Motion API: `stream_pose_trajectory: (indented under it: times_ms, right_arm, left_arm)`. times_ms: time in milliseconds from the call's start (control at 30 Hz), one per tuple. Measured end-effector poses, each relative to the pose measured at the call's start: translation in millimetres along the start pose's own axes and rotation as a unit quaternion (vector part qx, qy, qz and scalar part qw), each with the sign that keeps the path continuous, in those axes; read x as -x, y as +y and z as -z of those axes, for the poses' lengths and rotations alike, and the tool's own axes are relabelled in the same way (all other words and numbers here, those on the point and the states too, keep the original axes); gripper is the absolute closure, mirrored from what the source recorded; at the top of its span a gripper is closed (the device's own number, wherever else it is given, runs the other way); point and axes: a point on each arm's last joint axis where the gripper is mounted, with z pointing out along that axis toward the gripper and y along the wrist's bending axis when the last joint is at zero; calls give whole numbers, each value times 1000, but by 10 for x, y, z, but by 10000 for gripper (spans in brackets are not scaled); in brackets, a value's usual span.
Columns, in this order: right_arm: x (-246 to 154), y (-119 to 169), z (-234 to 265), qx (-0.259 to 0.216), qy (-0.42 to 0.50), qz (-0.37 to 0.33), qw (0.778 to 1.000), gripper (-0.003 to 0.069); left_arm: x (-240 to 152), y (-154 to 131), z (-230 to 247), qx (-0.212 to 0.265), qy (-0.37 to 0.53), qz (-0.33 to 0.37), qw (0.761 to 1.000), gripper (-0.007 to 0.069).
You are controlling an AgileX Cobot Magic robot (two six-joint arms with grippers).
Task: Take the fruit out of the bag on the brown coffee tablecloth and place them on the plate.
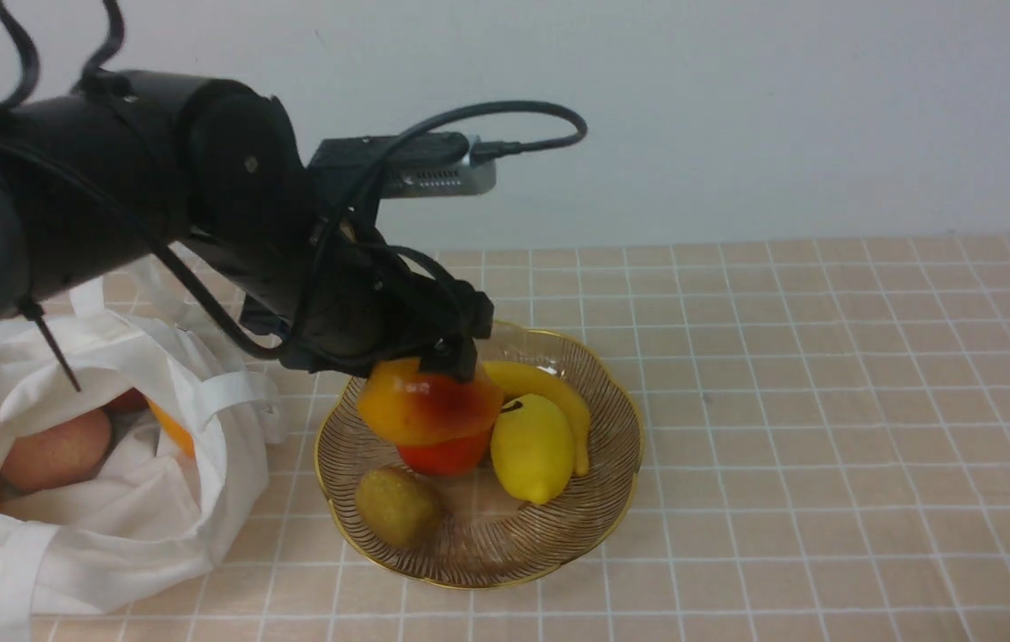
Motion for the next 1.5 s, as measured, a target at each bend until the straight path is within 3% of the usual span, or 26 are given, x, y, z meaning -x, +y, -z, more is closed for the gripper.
stream_pose_trajectory:
  times_ms: [400,500,700,1033,1133,1233,1267,1300,1367,1500]
  right_arm:
    - [0,0,0,0,0,0,1000,676]
    - [0,0,0,0,0,0,1000,676]
    - [0,0,0,0,0,0,1000,676]
    - [0,0,0,0,0,0,1000,676]
    - [0,0,0,0,0,0,1000,676]
    - [0,0,0,0,0,0,1000,676]
    - [0,0,0,0,0,0,1000,676]
    - [0,0,0,0,0,0,1000,676]
    - [0,0,0,0,0,0,1000,676]
    - [0,0,0,0,0,0,1000,676]
  left_arm:
    - [-72,-8,-459,-7,59,31,998,77]
    - [-73,-8,-460,-7,59,30,998,65]
    - [-66,-11,-456,-7,58,29,998,-52]
    - [253,-129,-133,-8,31,-1,999,-53]
    - [393,-156,88,13,30,-24,999,-2]
    - [528,-155,388,52,32,-49,997,162]
    - [608,-144,534,74,17,-61,995,286]
    - [638,-141,586,81,8,-65,995,337]
    - [680,-124,754,98,-16,-82,992,524]
    - [573,-102,1032,101,-32,-99,989,618]
